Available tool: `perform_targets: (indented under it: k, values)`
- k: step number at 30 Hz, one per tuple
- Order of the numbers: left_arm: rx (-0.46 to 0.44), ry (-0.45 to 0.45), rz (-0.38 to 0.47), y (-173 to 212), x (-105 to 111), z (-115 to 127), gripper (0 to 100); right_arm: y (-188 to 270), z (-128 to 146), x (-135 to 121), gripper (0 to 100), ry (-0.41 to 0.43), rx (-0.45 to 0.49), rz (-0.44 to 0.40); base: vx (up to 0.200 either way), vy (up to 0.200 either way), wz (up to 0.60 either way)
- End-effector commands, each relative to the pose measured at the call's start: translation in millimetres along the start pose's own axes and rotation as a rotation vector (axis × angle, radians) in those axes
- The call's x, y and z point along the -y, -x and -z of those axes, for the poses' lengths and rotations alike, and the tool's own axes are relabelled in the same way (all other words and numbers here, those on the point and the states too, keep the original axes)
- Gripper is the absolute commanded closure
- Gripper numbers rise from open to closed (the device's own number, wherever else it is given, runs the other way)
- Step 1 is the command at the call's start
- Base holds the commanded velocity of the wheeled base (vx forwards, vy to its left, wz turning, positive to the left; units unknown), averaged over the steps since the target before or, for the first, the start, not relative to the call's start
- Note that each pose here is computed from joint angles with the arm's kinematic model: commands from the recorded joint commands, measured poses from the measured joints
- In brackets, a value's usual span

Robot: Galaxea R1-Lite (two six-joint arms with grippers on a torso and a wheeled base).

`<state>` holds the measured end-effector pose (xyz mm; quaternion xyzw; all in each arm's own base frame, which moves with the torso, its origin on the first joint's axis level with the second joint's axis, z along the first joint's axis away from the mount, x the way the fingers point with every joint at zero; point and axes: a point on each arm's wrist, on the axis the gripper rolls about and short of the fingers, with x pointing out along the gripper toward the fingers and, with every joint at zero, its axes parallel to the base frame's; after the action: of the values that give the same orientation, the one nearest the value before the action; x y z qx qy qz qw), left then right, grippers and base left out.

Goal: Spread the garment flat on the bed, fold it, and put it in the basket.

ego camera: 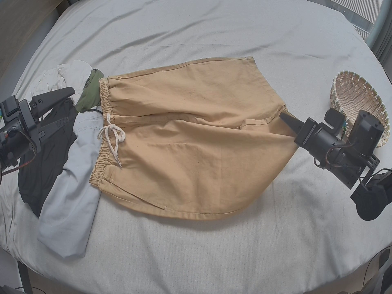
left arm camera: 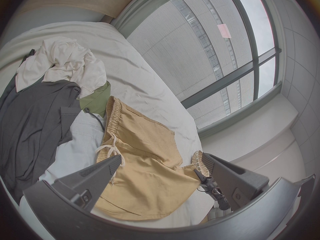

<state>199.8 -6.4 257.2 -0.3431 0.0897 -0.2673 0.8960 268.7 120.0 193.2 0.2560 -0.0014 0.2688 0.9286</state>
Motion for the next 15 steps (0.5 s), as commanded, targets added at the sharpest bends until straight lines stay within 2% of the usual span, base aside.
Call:
perform_targets:
  k: [1,5,7,10,11,15]
  values:
    - [-0.003,0.003,-0.002,0,-2,2,0,-4,-9,-9,100,0.004,0.033,-0.046,0.0,0.0,0.0]
    - [0.001,0.0,0.001,0,-1,1,0,-28,-3,-3,100,0.004,0.034,-0.045,0.0,0.0,0.0]
    - [0.012,-0.011,0.012,-1,0,0,0,-55,-2,2,100,0.008,0.063,-0.06,0.0,0.0,0.0]
    - [0.013,-0.013,0.014,-1,0,0,0,-60,-1,3,100,0.008,0.067,-0.063,0.0,0.0,0.0]
    - [0.02,-0.019,0.02,-2,-1,-1,0,-81,4,8,100,0.009,0.076,-0.066,0.0,0.0,0.0]
    - [0.033,-0.028,0.03,-4,-1,-2,0,-108,16,18,100,0.012,0.083,-0.071,0.0,0.0,0.0]
